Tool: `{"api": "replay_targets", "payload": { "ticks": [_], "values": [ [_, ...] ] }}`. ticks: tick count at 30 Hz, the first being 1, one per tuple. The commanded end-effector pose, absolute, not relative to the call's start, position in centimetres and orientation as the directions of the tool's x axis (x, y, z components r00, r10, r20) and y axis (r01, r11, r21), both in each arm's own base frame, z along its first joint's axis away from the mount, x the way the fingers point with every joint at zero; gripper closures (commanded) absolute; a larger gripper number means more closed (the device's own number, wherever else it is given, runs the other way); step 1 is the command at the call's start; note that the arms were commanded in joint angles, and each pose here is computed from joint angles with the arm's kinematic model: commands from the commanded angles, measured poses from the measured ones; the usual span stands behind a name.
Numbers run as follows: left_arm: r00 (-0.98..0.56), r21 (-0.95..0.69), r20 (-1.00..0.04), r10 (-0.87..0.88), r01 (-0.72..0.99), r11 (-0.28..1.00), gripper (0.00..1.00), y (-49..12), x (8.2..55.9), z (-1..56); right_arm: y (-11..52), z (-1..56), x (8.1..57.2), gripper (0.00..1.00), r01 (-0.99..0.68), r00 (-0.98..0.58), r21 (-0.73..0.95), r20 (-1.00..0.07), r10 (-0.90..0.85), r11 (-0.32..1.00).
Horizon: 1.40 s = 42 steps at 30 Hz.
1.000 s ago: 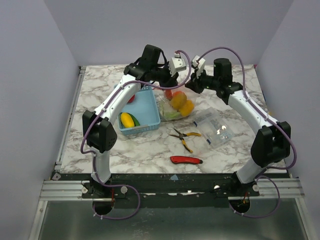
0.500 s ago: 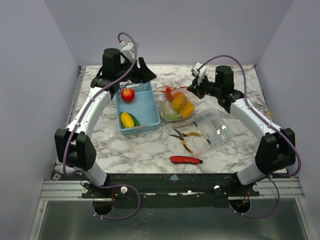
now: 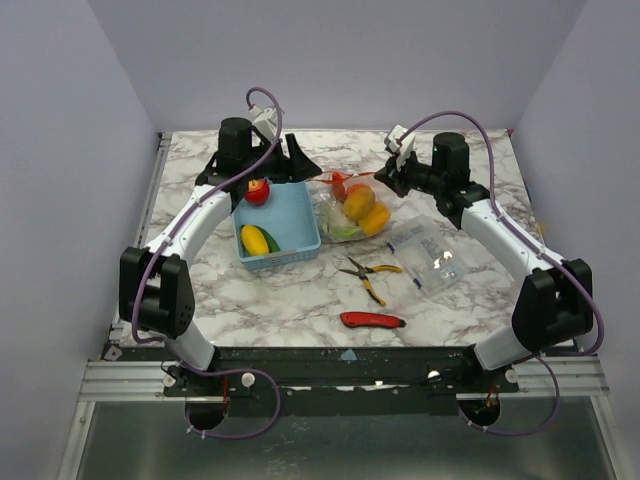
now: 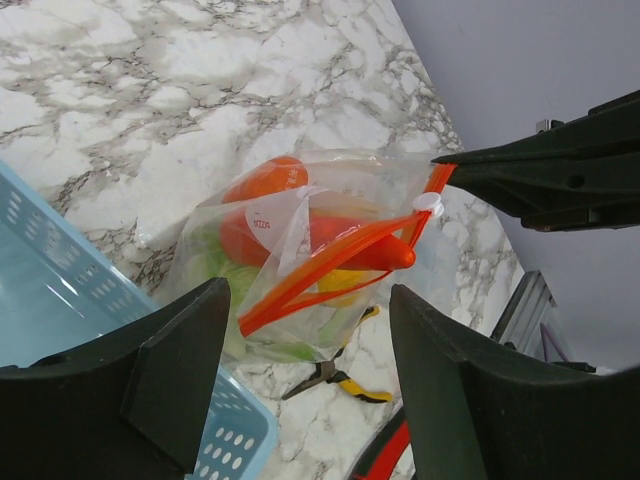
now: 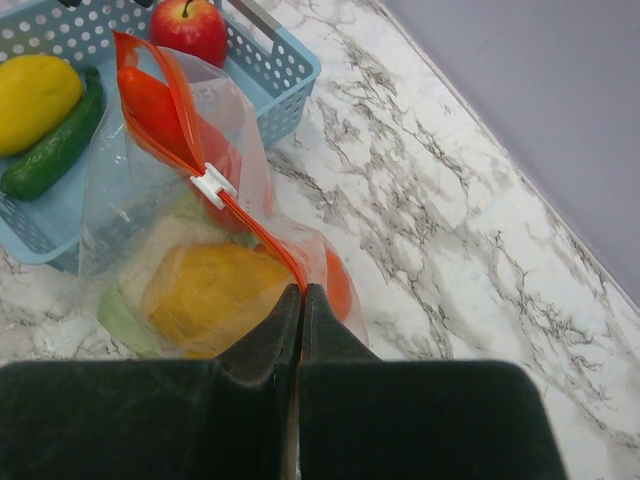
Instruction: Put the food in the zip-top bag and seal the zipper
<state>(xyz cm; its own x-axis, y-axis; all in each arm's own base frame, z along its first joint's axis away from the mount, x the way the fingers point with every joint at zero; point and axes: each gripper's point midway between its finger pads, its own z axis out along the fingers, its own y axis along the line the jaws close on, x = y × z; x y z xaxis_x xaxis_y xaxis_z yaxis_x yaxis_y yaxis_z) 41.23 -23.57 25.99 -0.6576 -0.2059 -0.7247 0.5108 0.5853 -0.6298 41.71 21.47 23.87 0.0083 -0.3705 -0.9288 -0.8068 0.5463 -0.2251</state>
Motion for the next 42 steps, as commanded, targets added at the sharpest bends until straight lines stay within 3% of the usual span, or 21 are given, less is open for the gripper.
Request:
{"api": "replay_targets", "payload": {
  "ticks": [1,9,12,14,17,22,27,33,38,40,42],
  "values": [
    [-0.675,-0.627,-0.721,-0.155,0.541,0.560,0.37,-24.7,41.9,25.5,21.5,26.1,41.8,1.00,-0.787,0.068,-0.261,-0.937,-0.341,0.559],
    [-0.665,-0.608,-0.734,-0.138,0.552,0.570,0.43,-25.1,41.0,24.2,21.5,26.4,41.8,1.00,-0.782,0.075,-0.266,-0.938,-0.339,0.563],
    [-0.585,-0.555,-0.797,-0.151,0.610,0.566,0.46,-24.8,40.5,25.2,21.4,26.3,41.9,1.00,-0.782,0.073,-0.265,-0.938,-0.339,0.564],
    [-0.485,-0.471,-0.864,-0.135,0.681,0.561,0.41,-24.6,40.2,25.9,21.4,26.3,41.8,1.00,-0.781,0.072,-0.265,-0.938,-0.340,0.565],
    [-0.347,-0.324,-0.935,-0.066,0.769,0.551,0.26,-24.5,39.4,25.3,21.5,26.5,41.7,1.00,-0.781,0.080,-0.268,-0.938,-0.336,0.564],
    [-0.240,-0.171,-0.969,0.058,0.824,0.541,0.26,-25.0,39.7,24.0,21.6,26.6,41.6,1.00,-0.787,0.086,-0.264,-0.942,-0.325,0.558],
    [-0.130,-0.011,-0.976,0.177,0.833,0.553,0.32,-25.5,41.6,22.9,21.7,26.6,41.6,1.00,-0.787,0.086,-0.263,-0.943,-0.323,0.558],
    [-0.054,0.080,-0.968,0.244,0.858,0.508,0.54,-26.1,42.5,22.8,21.4,27.0,41.5,1.00,-0.779,0.098,-0.278,-0.939,-0.329,0.562],
    [-0.015,0.137,-0.963,0.271,0.834,0.534,0.61,-25.6,43.5,23.5,21.3,26.9,41.6,1.00,-0.775,0.097,-0.283,-0.937,-0.336,0.565],
    [-0.009,0.152,-0.960,0.280,0.823,0.548,0.56,-25.4,44.0,23.5,21.4,26.9,41.7,1.00,-0.776,0.097,-0.282,-0.937,-0.336,0.563],
    [0.002,0.173,-0.955,0.296,0.814,0.555,0.40,-25.2,44.6,23.3,21.5,26.9,41.6,1.00,-0.781,0.094,-0.277,-0.938,-0.333,0.559]
  ]
}}
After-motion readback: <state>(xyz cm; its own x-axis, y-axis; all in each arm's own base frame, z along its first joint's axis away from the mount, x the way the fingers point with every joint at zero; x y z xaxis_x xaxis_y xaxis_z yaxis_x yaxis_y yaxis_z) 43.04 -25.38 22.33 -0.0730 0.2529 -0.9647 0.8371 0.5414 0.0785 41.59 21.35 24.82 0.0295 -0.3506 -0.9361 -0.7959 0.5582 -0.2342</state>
